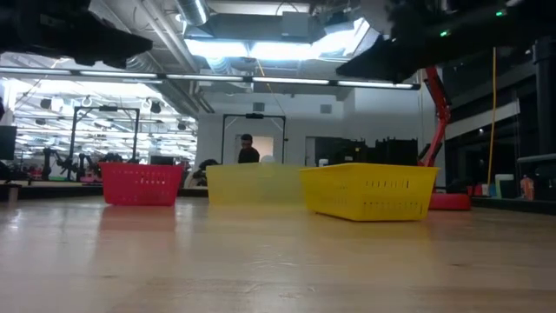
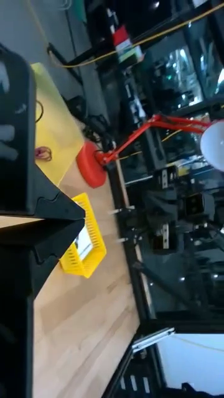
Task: Pick and place items into bin
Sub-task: Return to Home Position
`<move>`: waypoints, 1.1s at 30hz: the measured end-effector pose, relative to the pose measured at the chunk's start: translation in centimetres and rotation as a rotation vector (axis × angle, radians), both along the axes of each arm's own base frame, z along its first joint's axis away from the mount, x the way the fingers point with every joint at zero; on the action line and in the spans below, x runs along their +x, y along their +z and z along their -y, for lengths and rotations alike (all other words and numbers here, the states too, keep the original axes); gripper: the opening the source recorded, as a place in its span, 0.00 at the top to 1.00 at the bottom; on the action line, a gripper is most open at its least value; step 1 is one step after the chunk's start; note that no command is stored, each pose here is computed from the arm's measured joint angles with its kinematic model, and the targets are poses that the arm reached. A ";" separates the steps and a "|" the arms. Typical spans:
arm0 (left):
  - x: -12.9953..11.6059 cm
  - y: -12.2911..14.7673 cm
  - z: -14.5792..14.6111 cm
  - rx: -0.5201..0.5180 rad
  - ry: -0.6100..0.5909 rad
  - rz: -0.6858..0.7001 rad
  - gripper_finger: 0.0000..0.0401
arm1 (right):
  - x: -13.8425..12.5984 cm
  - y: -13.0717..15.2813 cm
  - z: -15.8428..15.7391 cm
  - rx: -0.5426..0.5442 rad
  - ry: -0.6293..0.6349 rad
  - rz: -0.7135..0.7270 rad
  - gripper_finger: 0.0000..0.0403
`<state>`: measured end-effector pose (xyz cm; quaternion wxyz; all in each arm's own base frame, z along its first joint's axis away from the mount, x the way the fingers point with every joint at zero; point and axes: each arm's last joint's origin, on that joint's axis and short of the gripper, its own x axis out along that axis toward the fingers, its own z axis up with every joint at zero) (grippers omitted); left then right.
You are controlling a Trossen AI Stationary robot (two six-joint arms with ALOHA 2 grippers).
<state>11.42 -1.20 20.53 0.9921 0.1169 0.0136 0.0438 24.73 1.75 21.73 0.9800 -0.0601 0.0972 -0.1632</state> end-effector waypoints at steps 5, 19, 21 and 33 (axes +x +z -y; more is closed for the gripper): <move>-1.4 0.0 -0.8 0.009 0.001 0.037 1.00 | -2.3 0.9 0.1 -0.044 0.070 0.045 1.00; -2.3 -1.2 -2.0 0.015 0.049 0.098 1.00 | -7.4 0.5 0.5 0.001 0.228 0.171 1.00; -2.2 -1.7 -2.2 0.029 0.072 0.114 0.99 | -8.0 0.3 0.5 -0.001 0.238 0.182 1.00; -2.0 -2.9 -3.2 0.006 0.129 0.131 1.00 | -10.8 0.5 0.8 -0.003 0.241 0.159 1.00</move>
